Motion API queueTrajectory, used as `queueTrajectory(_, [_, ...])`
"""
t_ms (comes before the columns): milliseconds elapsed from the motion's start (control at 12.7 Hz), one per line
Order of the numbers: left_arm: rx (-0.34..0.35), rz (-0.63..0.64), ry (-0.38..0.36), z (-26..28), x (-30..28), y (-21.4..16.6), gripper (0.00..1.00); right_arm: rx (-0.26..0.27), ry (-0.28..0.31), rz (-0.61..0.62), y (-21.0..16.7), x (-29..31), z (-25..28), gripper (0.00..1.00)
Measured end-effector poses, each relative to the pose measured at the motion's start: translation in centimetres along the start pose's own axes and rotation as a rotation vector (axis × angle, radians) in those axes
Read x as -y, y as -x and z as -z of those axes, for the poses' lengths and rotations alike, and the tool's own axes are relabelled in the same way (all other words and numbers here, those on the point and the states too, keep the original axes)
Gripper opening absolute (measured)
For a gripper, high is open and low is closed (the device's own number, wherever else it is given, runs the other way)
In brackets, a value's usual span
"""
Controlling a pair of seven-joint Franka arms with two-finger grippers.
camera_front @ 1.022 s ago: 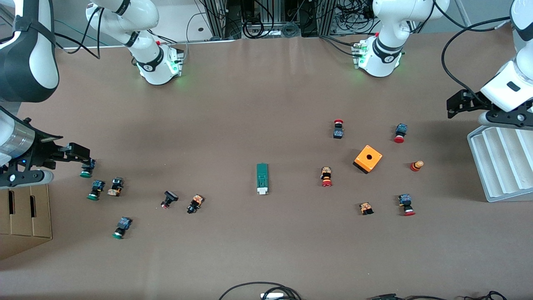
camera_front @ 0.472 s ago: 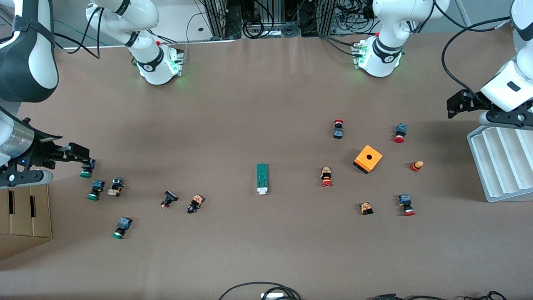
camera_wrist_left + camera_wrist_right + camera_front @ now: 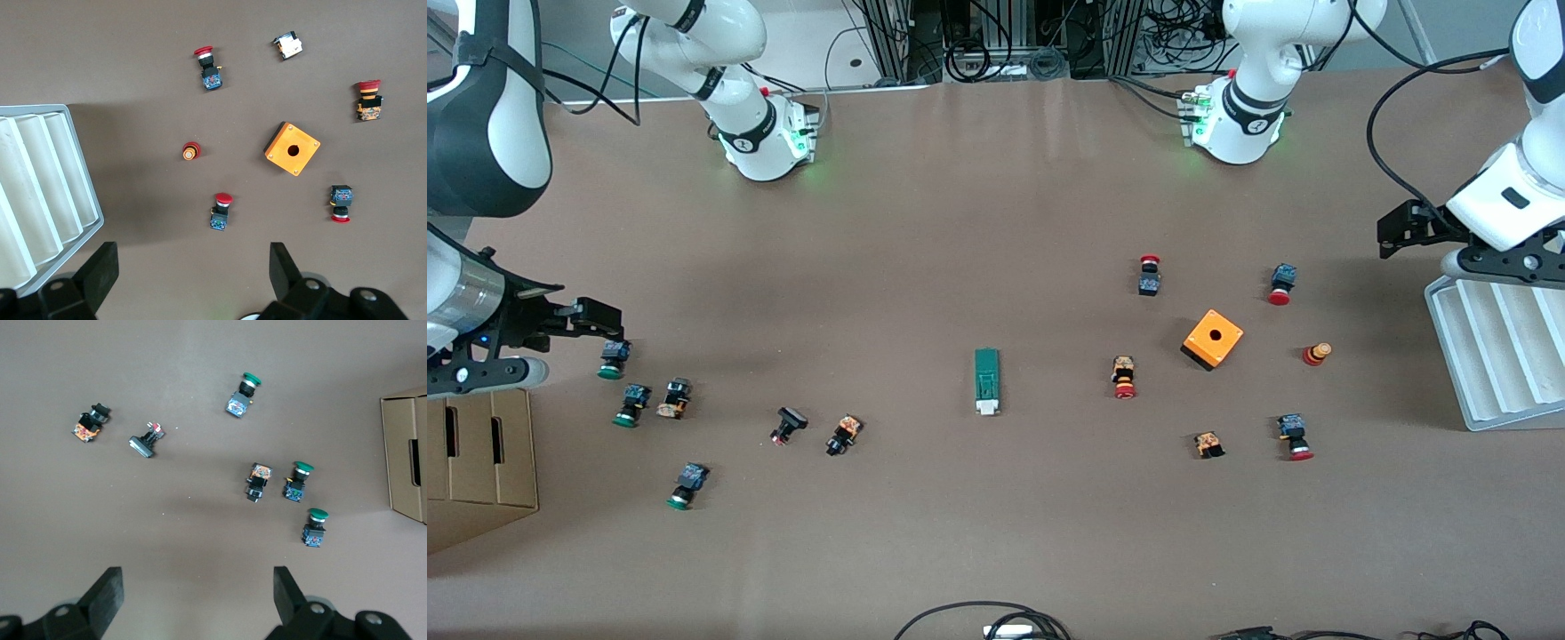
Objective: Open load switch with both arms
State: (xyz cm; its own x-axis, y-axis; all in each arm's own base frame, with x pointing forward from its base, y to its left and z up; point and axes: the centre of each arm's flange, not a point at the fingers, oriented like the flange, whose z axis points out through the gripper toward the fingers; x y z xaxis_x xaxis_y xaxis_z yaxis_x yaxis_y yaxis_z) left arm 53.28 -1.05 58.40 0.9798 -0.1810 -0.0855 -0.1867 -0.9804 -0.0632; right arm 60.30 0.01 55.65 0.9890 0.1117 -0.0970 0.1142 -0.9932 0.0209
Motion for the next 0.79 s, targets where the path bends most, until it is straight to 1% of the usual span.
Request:
queueTrajectory(236, [-0.002, -0.001, -0.001, 0.1, 0.0, 0.0, 1.00, 0.009, -0.016, 0.016, -0.1, 0.3, -0.5, 1.00])
queueTrajectory(315, [-0.003, -0.002, -0.001, 0.1, -0.1, 0.0, 1.00, 0.015, -0.043, 0.016, -0.1, 0.6, -1.0, 1.00])
queueTrajectory(472, [-0.003, -0.002, -0.001, 0.2, -0.1, -0.1, 1.00, 0.023, -0.145, 0.014, -0.6, 1.7, -2.1, 1.00])
queueTrajectory(551, [-0.003, -0.002, -0.001, 0.2, -0.1, -0.1, 1.00, 0.022, -0.187, 0.014, -0.8, 2.2, -2.5, 1.00])
queueTrajectory(629, [-0.003, -0.003, -0.001, 0.2, -0.1, -0.1, 1.00, 0.017, -0.207, 0.015, -1.1, 2.6, -2.7, 1.00])
queueTrajectory(787, [-0.003, -0.004, -0.001, 0.2, -0.2, -0.1, 1.00, 0.003, -0.210, 0.015, -1.4, 2.7, -2.8, 1.00])
